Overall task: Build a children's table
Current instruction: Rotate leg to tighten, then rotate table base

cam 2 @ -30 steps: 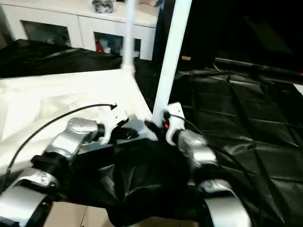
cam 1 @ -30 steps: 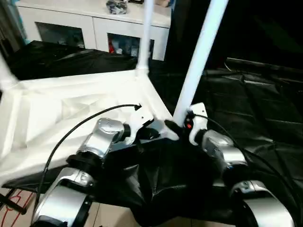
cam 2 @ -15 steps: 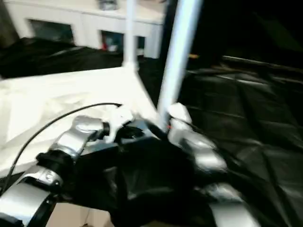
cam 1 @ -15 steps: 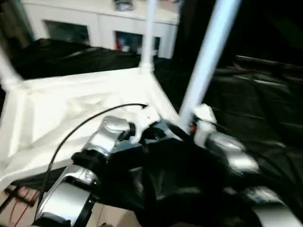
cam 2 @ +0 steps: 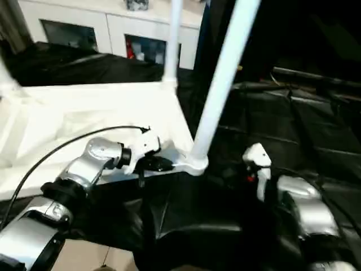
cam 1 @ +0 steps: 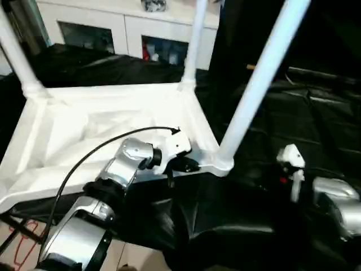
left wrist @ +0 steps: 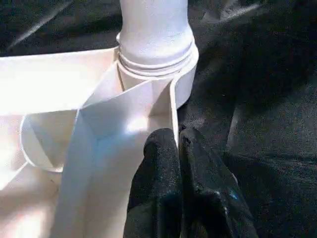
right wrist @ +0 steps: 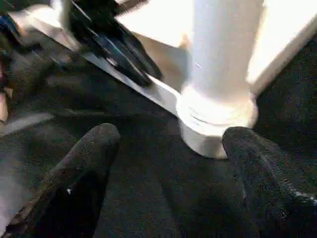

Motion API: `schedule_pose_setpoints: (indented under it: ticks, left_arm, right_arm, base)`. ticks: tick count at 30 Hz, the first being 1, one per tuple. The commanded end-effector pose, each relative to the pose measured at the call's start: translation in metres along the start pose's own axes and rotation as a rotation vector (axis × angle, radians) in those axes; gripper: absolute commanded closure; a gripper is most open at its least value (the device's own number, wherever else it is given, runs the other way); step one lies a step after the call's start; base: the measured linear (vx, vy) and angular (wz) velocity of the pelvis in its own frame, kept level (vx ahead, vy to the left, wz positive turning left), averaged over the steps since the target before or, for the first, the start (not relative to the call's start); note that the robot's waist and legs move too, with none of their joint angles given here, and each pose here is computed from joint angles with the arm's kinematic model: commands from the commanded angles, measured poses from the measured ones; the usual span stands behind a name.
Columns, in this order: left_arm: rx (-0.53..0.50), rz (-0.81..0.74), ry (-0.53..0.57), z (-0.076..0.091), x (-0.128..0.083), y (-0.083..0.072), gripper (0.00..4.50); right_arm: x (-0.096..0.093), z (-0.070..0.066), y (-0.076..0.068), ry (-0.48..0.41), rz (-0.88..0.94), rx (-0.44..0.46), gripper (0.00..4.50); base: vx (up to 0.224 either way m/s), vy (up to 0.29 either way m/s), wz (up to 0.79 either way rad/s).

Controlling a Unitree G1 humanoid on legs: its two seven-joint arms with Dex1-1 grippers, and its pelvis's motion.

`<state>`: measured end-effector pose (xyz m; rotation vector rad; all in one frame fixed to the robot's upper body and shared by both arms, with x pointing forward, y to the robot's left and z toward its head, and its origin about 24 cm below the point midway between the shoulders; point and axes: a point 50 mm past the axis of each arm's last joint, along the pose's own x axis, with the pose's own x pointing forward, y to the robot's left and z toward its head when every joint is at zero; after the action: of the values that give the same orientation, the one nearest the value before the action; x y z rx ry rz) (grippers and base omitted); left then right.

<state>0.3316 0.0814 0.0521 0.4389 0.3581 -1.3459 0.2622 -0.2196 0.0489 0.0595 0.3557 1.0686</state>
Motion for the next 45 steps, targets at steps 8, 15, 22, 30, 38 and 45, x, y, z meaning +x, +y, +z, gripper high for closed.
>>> schedule_pose_setpoints:
  ticks: [8, 15, 22, 30, 38, 45]
  left_arm:
    - [-0.107, 0.022, -0.090, 0.014, -0.029, 0.003, 3.44]
    - [-0.250, 0.026, 0.040, -0.011, -0.092, -0.019, 2.84]
    - [-0.363, 0.120, 0.142, -0.025, -0.155, -0.052, 2.45]
    - [-0.439, 0.228, 0.186, -0.032, -0.170, -0.077, 1.76]
    - [-0.384, 0.372, 0.213, -0.038, -0.169, -0.073, 1.26]
    - [-0.352, 0.433, 0.265, -0.044, -0.167, -0.068, 0.61]
  right_arm:
    - [0.041, 0.012, 0.021, -0.054, 0.097, 0.005, 0.76]
    - [0.072, 0.018, 0.021, -0.120, 0.040, 0.018, 0.76]
    - [0.109, 0.023, 0.030, -0.196, 0.035, 0.074, 0.76]
    - [0.151, 0.032, 0.009, -0.303, -0.355, 0.219, 0.76]
    - [0.147, 0.035, -0.012, -0.363, -0.589, 0.281, 0.76]
    - [0.124, 0.033, -0.040, -0.370, -0.818, 0.298, 0.76]
  base:
    - [0.000, 0.000, 0.00]
    - [0.000, 0.000, 0.00]
    - [0.000, 0.000, 0.00]
    - [0.000, 0.000, 0.00]
    - [0.000, 0.000, 0.00]
    - [0.000, 0.000, 0.00]
